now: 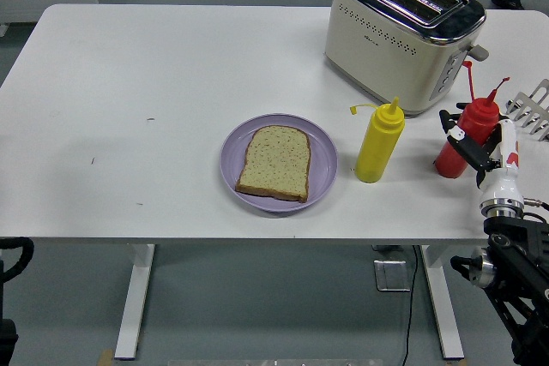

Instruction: Pick up the cup,pour liquid into bread,place the cup on the desk

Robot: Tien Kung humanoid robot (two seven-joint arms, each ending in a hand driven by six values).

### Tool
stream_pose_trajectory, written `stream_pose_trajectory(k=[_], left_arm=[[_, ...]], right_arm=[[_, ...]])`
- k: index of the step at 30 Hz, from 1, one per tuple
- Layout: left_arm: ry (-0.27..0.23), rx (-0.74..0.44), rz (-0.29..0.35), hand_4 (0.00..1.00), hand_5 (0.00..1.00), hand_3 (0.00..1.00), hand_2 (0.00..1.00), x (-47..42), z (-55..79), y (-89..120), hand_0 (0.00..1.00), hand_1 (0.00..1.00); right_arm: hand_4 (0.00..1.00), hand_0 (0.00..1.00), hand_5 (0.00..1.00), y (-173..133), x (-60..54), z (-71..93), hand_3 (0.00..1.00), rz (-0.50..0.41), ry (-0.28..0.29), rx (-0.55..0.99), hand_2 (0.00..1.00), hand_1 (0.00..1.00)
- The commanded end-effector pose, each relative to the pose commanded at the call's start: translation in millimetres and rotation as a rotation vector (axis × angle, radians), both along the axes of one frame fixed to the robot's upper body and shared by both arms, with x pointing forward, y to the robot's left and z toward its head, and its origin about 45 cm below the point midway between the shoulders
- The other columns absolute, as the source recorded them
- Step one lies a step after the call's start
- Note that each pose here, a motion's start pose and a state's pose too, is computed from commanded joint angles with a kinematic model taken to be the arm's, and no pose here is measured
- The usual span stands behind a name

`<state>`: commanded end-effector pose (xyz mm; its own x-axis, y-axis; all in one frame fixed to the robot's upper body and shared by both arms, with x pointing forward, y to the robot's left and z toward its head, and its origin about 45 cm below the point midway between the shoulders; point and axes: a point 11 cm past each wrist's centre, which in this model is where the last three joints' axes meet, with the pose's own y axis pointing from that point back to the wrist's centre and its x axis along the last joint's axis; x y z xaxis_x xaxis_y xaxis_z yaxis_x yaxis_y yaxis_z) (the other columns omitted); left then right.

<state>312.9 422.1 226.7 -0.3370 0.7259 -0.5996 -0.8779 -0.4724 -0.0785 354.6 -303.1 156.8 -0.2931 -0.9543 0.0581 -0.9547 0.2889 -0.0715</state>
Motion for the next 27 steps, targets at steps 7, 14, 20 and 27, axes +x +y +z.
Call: stream_pose_trajectory(k=[7,14,20,27], left_arm=[[0.003,0.0,0.0,0.636,0.998,0.667,0.733,-0.4,-0.8,-0.1,0.72,0.734],[0.005,0.0,0.0,0.637,0.998,0.667,0.732,-1.0,-1.7,0.0,0.721,0.735],[0.005,0.0,0.002,0.637,0.998,0.667,0.733,-1.1,-1.7,0.3,0.721,0.735],[0.0,0.0,0.003,0.637,0.998,0.667,0.732,-0.5,-0.1,0.7,0.721,0.735]], right_arm=[[0.854,0.136,0.206,-0.5,-0.4,-2.3,0.285,-0.012,0.001,0.005,0.234,0.126],[0.845,0.056,0.192,0.2,-0.9,-3.1,0.251,-0.018,0.002,0.01,0.189,0.071],[0.833,0.019,0.169,-1.0,0.2,1.2,0.241,-0.027,-0.01,0.013,0.172,0.045],[0.832,0.002,0.172,-3.5,4.8,22.7,0.236,-0.041,-0.062,0.029,0.157,0.029]])
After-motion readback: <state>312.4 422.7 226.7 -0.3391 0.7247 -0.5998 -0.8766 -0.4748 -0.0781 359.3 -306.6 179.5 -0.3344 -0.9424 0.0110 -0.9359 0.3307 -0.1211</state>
